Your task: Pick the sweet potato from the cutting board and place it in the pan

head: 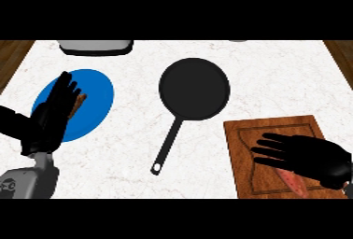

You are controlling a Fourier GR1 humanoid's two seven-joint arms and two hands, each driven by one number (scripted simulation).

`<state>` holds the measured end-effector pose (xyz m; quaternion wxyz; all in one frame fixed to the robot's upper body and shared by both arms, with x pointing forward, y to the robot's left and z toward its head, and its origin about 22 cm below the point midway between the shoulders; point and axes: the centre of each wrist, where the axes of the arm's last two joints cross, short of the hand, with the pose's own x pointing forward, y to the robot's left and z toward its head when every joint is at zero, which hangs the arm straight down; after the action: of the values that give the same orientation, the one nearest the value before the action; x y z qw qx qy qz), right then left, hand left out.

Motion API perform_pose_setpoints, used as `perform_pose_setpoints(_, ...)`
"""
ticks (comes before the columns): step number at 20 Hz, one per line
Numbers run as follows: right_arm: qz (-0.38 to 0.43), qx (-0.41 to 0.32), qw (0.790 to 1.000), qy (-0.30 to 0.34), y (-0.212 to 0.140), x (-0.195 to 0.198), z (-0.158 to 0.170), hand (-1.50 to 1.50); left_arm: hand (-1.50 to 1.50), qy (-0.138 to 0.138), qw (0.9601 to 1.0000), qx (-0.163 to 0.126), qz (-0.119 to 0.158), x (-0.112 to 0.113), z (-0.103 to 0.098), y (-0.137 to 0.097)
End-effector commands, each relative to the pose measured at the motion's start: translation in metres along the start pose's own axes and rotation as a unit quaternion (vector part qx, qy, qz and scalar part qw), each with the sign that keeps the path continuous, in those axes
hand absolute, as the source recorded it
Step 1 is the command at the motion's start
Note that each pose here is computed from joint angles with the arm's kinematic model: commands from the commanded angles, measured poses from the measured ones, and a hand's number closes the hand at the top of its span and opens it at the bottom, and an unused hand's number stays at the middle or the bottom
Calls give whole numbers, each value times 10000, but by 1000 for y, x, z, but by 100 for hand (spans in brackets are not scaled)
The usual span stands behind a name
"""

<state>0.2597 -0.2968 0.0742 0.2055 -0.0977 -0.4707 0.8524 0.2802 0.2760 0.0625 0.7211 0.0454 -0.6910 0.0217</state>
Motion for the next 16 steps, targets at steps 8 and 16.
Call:
perform_pose_setpoints(8,-312,21,9991,-279,16,-3,-36,-150,0,25,10000,62,-56,-5,3,0)
perform_pose_setpoints(16,-126,43,9970,-762,25,6,-62,150,0,38,9999,-13,-95,-6,13,-16)
